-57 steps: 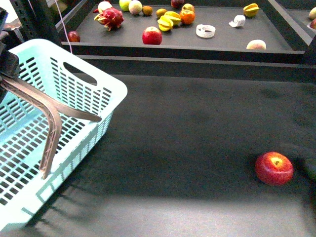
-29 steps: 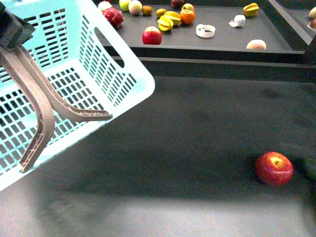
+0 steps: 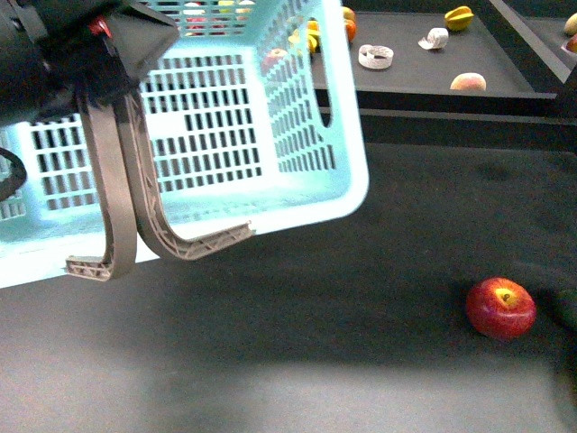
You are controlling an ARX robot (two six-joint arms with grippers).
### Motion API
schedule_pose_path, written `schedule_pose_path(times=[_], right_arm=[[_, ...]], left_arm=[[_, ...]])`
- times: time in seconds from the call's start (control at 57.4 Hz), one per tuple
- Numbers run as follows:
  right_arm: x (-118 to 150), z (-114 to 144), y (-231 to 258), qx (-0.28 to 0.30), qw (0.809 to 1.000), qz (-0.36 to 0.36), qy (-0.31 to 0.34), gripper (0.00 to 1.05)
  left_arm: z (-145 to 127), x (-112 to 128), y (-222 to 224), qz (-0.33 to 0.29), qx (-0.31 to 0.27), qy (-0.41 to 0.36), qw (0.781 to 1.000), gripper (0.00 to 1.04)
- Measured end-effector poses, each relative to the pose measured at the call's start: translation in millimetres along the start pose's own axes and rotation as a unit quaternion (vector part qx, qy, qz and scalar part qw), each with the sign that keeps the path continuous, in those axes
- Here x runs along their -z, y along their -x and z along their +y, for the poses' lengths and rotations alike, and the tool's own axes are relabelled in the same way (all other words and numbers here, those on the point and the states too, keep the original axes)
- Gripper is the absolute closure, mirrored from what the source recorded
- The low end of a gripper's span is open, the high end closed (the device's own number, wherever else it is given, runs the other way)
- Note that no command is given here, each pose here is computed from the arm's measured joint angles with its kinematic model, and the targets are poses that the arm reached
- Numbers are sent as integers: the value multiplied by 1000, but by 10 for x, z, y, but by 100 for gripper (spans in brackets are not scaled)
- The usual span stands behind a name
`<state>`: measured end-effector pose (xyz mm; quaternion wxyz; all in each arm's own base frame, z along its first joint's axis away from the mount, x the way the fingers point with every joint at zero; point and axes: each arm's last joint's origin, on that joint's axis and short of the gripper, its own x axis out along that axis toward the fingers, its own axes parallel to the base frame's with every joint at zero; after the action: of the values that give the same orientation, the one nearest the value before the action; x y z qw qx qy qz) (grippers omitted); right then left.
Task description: Pick mango with right arm and hold basket with left
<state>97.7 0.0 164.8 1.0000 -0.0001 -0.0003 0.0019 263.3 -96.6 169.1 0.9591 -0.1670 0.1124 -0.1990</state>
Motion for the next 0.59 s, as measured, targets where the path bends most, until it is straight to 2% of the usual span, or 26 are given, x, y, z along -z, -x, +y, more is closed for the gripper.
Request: schedule_pose_path(times=[0.192, 0.593], right_arm=[[0, 0, 0, 0, 1000, 0, 0, 8], [0, 0, 0, 0, 1000, 0, 0, 8]], left_arm=[[-103, 200, -70, 37, 47, -17, 998, 96], [-216, 294, -21, 50, 76, -30, 995, 96]])
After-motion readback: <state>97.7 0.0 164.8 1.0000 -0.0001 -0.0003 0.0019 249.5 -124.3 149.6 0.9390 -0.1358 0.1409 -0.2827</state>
